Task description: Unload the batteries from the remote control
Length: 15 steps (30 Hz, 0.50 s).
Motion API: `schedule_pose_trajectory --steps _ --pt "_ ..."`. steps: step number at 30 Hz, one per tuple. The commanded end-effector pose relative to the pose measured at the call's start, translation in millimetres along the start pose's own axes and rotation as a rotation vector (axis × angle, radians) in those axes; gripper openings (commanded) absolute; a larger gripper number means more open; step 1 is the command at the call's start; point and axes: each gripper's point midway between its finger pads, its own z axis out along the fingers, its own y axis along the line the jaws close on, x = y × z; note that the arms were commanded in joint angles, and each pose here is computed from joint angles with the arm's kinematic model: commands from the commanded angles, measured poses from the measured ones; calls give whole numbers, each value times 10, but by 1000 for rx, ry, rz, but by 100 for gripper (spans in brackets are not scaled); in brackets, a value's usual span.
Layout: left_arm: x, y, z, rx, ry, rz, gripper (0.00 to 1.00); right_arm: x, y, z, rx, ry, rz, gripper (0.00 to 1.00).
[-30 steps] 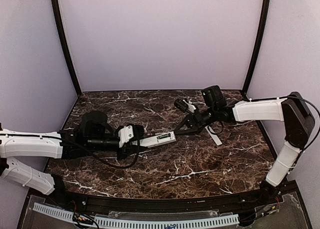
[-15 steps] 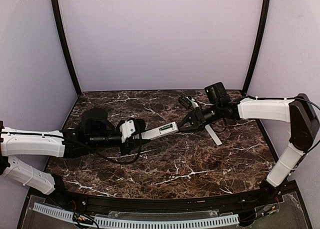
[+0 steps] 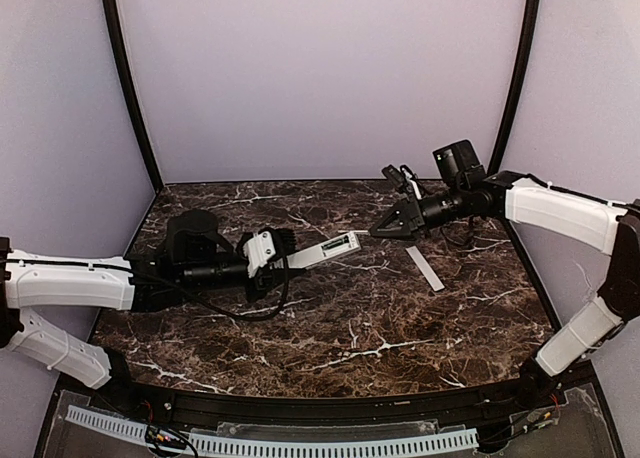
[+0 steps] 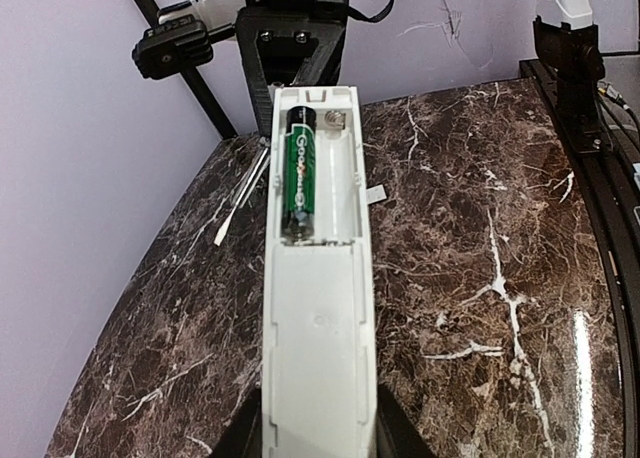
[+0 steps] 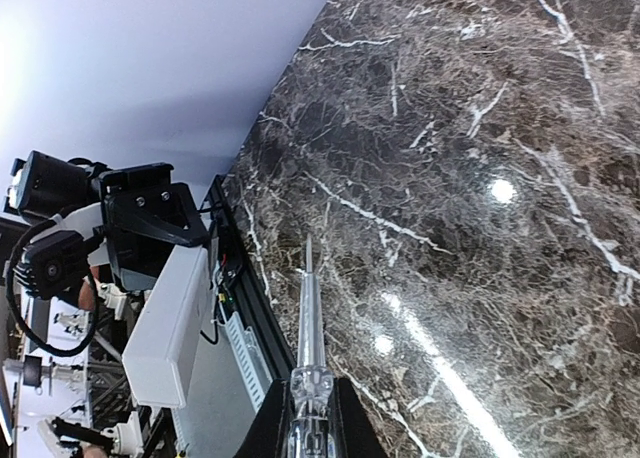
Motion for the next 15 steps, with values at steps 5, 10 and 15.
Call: schedule_pose_trajectory --steps 5,10,15 --pt "-140 129 29 -36 -2 -8 0 -162 -153 -367 272 -119 -40 0" --pt "-120 149 57 -39 19 -35 0 -190 -205 -508 357 -176 -43 0" --pt "-35 197 147 -55 77 -84 0 -140 -269 -629 425 -215 -33 0"
